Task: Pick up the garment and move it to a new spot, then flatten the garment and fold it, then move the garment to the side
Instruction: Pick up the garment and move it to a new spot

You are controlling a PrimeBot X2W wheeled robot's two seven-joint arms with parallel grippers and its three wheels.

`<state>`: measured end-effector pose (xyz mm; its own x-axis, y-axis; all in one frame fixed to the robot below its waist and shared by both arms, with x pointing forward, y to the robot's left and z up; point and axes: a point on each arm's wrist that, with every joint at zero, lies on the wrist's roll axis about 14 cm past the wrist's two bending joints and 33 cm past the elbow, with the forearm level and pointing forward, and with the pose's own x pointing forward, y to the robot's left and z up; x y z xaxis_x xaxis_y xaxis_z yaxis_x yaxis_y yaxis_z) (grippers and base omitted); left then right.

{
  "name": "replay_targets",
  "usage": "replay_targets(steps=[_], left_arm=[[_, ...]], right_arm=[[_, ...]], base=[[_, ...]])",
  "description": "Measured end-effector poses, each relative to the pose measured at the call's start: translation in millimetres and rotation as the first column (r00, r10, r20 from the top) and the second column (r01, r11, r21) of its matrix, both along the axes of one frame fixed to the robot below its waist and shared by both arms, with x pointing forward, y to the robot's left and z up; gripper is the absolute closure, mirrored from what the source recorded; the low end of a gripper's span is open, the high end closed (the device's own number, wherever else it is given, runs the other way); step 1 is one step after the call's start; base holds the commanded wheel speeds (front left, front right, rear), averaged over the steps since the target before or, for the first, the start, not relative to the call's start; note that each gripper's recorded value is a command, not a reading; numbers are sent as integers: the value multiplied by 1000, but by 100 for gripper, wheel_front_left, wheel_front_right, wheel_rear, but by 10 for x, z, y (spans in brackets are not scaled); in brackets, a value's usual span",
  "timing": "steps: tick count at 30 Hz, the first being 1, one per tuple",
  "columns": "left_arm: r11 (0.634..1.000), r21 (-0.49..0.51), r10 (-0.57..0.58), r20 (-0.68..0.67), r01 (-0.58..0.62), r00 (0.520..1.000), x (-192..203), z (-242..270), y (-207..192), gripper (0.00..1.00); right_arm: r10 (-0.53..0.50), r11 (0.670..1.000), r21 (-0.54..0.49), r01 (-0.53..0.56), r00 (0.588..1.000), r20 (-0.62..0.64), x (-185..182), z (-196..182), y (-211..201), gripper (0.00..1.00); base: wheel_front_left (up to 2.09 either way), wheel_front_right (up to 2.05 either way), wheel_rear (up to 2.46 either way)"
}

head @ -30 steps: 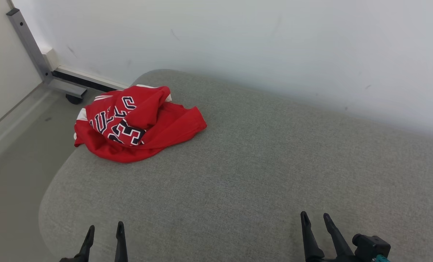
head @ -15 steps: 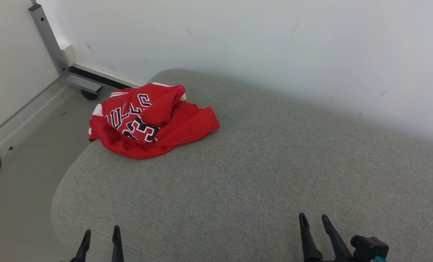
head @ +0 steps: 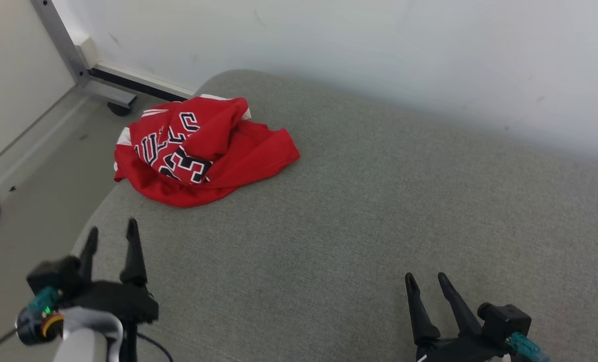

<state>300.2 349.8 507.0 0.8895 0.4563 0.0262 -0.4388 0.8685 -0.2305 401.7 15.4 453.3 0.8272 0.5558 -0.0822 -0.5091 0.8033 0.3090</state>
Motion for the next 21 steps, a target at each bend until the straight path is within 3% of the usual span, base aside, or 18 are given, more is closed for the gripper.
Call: replay_targets(steps=[4,11,21], left_arm=[[1000,4,-4,8,4,1000,363,244,245,0],[996,-8,-94,-96,94,991,1077,375,343,0],[972,-75,-234,-370,222,899,1776,-35,245,0]], right_arm=[[-8,1000,-18,8,1000,-1,101,-20,-41,0],[-58,997,-54,58,998,-11,272,-82,-262,0],[-172,984,-58,171,985,-16,384,-139,-697,0]], base=[[0,0,0],[0,0,0],[0,0,0]])
